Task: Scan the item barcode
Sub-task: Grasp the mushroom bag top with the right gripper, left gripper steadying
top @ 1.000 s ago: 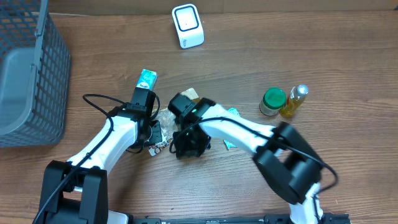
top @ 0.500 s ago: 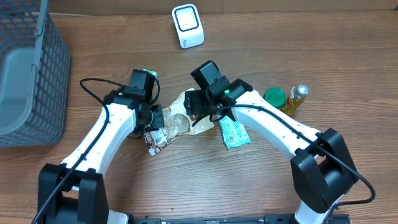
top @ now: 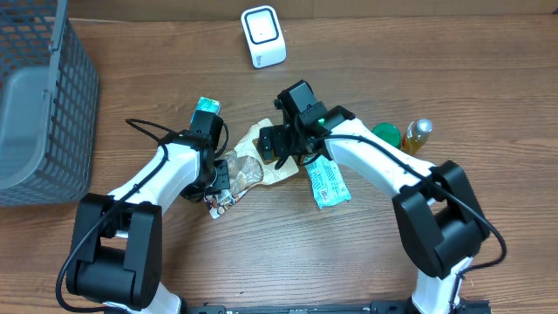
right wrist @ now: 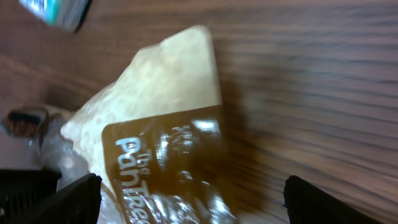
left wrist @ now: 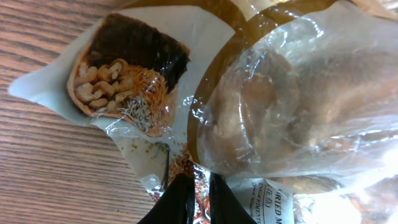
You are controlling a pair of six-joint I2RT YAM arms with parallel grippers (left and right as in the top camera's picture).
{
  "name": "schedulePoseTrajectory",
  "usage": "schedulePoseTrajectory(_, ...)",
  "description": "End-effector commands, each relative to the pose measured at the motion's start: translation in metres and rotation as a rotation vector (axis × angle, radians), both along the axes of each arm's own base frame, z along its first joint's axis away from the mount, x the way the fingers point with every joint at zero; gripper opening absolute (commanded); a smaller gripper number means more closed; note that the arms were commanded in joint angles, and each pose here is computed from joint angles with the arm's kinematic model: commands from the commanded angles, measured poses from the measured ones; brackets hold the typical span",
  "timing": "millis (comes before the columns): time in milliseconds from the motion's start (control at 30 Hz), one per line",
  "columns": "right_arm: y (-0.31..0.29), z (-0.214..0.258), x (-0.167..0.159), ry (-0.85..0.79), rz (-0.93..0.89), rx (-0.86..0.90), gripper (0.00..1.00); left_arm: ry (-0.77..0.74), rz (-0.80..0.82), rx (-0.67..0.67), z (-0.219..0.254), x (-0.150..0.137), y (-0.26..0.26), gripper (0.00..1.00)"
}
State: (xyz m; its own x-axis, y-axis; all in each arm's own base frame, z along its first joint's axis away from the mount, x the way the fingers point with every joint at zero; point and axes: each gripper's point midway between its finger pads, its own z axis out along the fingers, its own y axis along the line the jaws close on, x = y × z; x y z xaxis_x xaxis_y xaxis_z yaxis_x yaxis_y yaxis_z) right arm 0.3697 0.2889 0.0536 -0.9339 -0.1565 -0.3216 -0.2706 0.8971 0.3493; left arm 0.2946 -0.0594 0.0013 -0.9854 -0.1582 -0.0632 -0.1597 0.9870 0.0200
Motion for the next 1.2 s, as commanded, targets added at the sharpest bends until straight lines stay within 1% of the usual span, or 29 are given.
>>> schedulePoseTrajectory(0, 0.014, -0.012, -0.012, 0.046, 0.084, 0.053, 0.91, 0.045, -0.024, 0.025, -0.017, -0.007, 0.002, 0.15)
schedulePoseTrajectory(233, 0.031, -0.023, -0.021, 0.113, 0.136, 0.146, 0.89, 0.042, -0.024, 0.024, -0.017, -0.006, 0.002, 0.15)
schedulePoseTrajectory(433, 0.046, -0.027, -0.035, 0.191, 0.187, 0.238, 0.81, 0.041, -0.024, 0.024, -0.017, -0.006, 0.002, 0.15)
schedulePoseTrajectory(500, 0.048, -0.025, -0.038, 0.2, 0.2, 0.255, 0.76, 0.039, -0.024, 0.023, -0.017, -0.005, 0.002, 0.16)
schedulePoseTrajectory(667, 0.054, -0.019, -0.042, 0.216, 0.226, 0.3, 0.68, 0.037, -0.02, 0.023, -0.017, -0.005, 0.002, 0.16)
schedulePoseTrajectory(733, 0.057, -0.016, -0.043, 0.217, 0.241, 0.324, 0.66, 0.037, -0.021, 0.023, -0.017, -0.005, 0.002, 0.16)
schedulePoseTrajectory(900, 0.064, -0.01, -0.046, 0.228, 0.269, 0.378, 0.66, 0.034, -0.02, 0.022, -0.017, -0.004, 0.002, 0.16)
schedulePoseTrajectory(1033, 0.064, -0.01, -0.046, 0.229, 0.268, 0.378, 0.57, 0.034, -0.02, 0.022, -0.017, -0.004, 0.002, 0.16)
schedulePoseTrajectory(1100, 0.064, -0.01, -0.046, 0.231, 0.266, 0.378, 0.46, 0.034, -0.02, 0.022, -0.017, -0.004, 0.002, 0.17)
schedulePoseTrajectory(1167, 0.065, -0.01, -0.046, 0.232, 0.267, 0.38, 0.39, 0.034, -0.02, 0.022, -0.017, -0.004, 0.002, 0.17)
